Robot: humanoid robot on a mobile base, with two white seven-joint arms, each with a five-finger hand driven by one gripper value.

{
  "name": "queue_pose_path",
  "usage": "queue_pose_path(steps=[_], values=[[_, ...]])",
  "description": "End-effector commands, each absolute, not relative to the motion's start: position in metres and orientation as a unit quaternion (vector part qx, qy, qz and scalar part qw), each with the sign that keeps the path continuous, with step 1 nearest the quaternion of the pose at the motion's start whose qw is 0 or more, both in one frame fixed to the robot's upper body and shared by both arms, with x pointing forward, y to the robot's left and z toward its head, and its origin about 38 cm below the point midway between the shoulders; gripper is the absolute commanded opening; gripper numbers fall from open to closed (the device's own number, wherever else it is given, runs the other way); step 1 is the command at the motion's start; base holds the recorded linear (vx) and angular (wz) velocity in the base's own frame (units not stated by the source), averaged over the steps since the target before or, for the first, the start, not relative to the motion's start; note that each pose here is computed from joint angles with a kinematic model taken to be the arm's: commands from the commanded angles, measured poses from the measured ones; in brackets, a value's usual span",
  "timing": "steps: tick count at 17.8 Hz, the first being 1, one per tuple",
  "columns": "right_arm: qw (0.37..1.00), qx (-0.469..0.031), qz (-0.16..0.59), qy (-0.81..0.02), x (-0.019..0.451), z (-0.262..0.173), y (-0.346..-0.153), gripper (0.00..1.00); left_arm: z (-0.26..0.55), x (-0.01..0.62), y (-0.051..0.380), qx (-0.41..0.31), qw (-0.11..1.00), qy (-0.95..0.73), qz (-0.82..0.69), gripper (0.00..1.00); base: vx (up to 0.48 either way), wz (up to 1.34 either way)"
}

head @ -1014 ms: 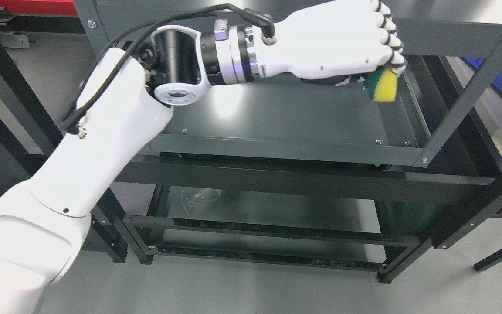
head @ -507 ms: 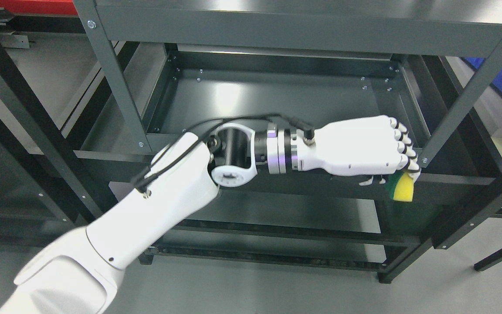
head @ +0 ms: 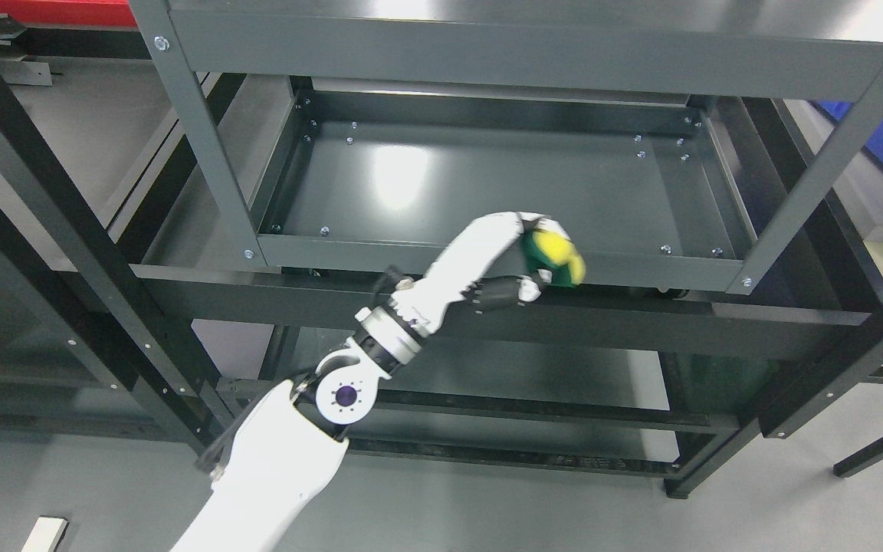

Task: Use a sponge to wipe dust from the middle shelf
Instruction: 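Withdraw the left hand holding the sponge out of the shelf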

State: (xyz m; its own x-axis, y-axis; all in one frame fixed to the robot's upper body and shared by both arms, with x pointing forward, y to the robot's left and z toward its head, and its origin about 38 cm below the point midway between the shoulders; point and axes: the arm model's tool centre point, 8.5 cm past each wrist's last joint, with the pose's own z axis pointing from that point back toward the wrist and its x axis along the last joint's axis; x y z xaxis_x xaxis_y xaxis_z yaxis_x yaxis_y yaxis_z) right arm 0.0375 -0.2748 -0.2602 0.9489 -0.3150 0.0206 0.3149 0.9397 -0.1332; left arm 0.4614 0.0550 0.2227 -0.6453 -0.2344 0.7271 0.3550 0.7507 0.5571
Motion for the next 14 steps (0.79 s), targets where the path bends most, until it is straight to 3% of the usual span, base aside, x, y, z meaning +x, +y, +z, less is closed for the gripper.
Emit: queue_pose_path(steps=[1,14], values=[[0.984,-0.076,-0.16,-0.01,0.043,-0.259,-0.287,1.0,0.245,0.454,0.201,-0.046,0.545,-0.834,-0.075,0.0,0.0,0.0],[0.984,-0.076,-0.16,-0.01,0.043,-0.259,-0.287,1.0,0.281,0.436,0.236,-0.032,0.514,-0.857,-0.028,0.0,0.0,0.0]])
